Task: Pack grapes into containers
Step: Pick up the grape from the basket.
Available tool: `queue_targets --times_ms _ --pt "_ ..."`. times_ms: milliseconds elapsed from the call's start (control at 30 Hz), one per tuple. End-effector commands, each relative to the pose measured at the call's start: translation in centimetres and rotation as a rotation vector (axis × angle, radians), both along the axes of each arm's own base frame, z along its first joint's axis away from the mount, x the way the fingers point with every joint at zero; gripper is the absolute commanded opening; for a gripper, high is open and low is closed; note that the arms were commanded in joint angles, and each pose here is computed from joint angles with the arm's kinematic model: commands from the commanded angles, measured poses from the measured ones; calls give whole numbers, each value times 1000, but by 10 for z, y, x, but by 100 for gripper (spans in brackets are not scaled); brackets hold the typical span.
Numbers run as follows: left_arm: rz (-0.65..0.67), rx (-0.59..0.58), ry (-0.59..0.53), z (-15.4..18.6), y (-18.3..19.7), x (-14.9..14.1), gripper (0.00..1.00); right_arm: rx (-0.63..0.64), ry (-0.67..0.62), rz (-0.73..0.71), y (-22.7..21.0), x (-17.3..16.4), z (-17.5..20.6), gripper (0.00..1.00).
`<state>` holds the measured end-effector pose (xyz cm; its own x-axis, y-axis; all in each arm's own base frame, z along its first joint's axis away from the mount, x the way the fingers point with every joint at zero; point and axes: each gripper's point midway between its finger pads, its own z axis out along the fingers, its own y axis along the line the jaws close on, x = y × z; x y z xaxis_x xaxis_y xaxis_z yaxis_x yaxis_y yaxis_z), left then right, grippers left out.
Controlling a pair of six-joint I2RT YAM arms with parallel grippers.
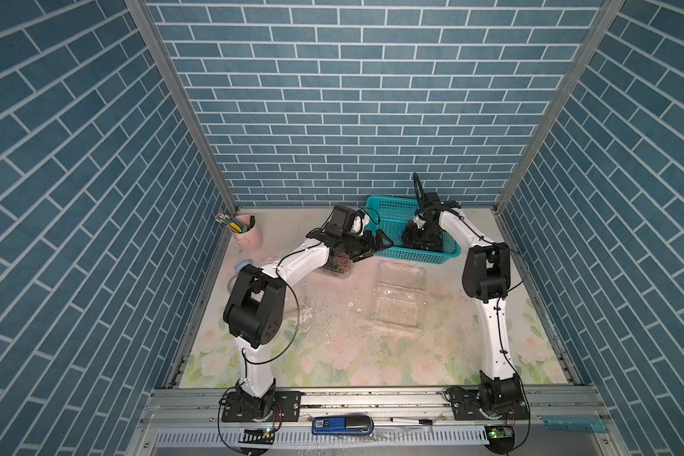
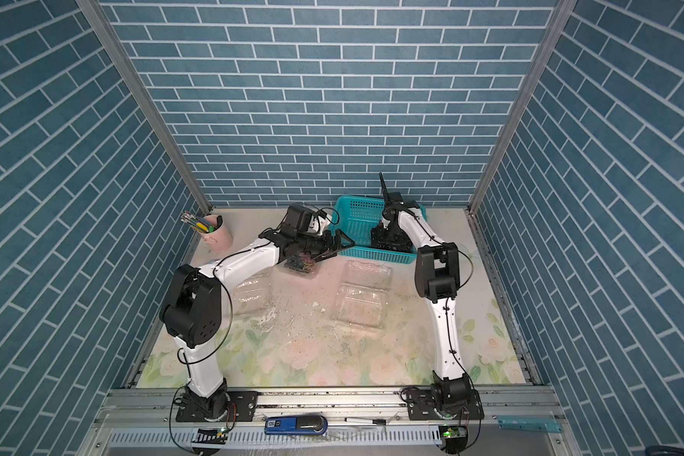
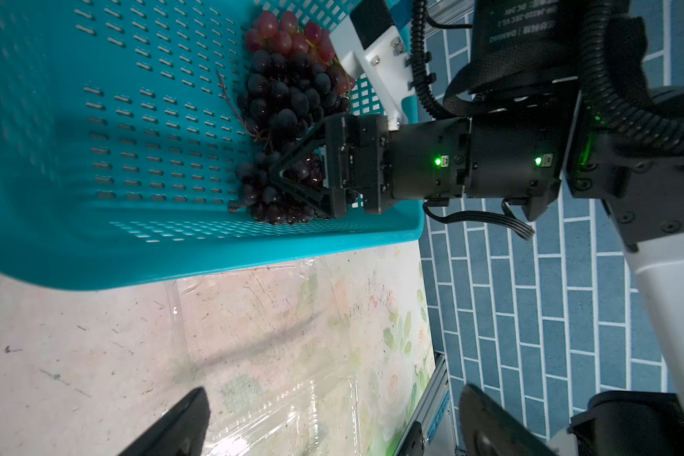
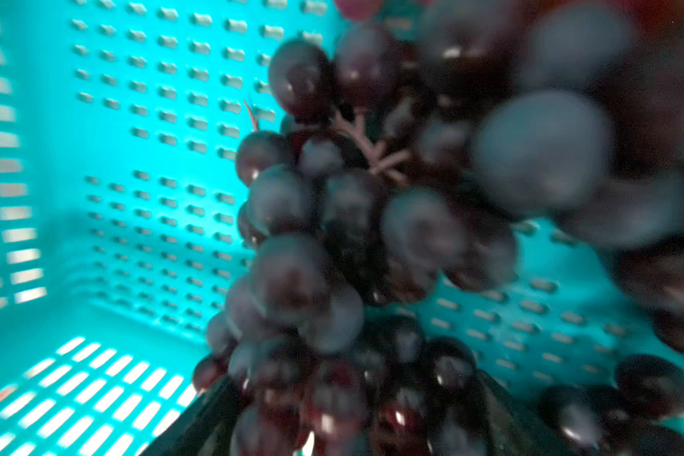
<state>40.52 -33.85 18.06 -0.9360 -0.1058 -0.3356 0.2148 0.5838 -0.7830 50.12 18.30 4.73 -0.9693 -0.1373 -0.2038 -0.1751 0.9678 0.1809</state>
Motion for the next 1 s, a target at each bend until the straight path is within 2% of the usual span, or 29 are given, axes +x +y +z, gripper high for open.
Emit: queue_targets --times_ms 0,67,133,300,400,467,667,767,967 --pt "-6 -1 12 -7 0 2 100 -169 123 75 -17 -25 -31 91" --pt "-5 -1 14 -7 -1 2 100 -160 132 88 -14 -28 -30 90" --pt "-4 -1 16 -8 0 2 100 -122 116 87 -8 -28 -24 82" --pt "-5 -3 23 -8 -1 2 99 18 75 38 7 -20 2 47" --pt "-4 -4 18 -5 0 1 100 107 35 -6 12 -12 25 45" --pt "-3 -5 16 -5 0 1 100 179 10 -27 16 -8 41 39" --pt "-7 -3 18 -5 1 -1 100 411 -61 -99 22 4 92 36" --pt "-4 -5 16 -5 1 -1 100 484 -77 -114 23 6 109 33" --pt "-3 -9 12 -1 2 -2 100 542 -114 -123 23 5 136 33"
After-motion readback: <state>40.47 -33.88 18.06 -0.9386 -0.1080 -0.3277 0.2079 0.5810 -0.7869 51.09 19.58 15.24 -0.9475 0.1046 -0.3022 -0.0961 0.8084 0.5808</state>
